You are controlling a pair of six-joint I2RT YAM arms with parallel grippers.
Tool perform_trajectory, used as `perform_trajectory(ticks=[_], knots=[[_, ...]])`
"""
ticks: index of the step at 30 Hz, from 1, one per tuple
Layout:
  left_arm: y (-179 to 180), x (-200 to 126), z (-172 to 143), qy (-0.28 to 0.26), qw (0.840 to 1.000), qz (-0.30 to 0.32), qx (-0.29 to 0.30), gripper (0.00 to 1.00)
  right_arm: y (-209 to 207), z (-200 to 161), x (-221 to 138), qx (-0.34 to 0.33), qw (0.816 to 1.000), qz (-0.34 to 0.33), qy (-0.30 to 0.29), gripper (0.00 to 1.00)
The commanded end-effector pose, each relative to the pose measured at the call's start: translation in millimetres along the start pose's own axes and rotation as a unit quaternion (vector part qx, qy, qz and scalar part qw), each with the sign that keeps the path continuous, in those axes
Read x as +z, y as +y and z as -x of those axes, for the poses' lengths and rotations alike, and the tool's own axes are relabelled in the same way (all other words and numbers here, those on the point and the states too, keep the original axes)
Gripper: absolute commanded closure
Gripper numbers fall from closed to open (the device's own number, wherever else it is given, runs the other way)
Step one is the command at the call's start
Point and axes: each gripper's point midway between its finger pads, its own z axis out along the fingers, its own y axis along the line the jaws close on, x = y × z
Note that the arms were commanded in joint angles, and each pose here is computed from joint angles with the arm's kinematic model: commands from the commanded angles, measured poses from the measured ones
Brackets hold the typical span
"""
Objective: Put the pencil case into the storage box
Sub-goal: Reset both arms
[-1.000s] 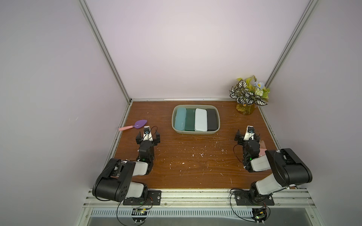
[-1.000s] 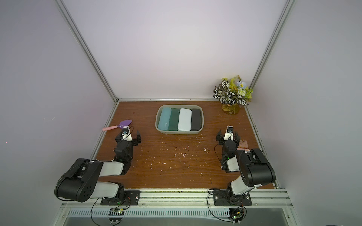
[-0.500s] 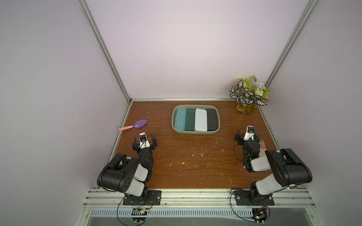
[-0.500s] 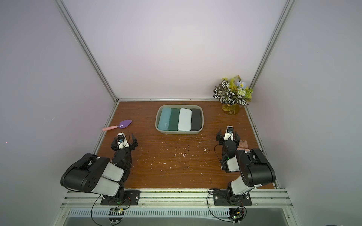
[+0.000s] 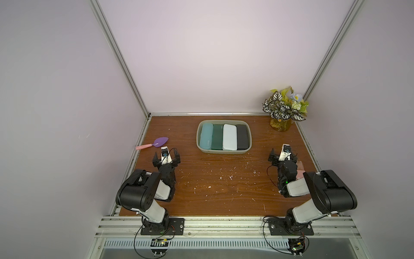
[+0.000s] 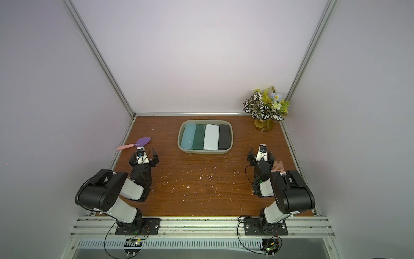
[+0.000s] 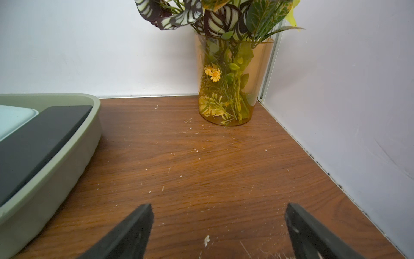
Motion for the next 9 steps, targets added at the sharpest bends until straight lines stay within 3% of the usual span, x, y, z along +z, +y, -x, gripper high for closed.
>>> perform_trajectory(ticks=[1, 9], knots=[[1.4, 6.3, -1.1, 0.007, 1.000, 0.002, -0.006, 0.02, -0.7, 11.6, 0.1, 0.009, 1.000, 0.000, -0.023, 0.01], [1.8, 5.6, -0.5, 0.006, 1.000, 0.002, -0.006, 0.02, -1.0, 12.5, 0.0, 0.010, 1.000, 0.000, -0.024, 0.01]])
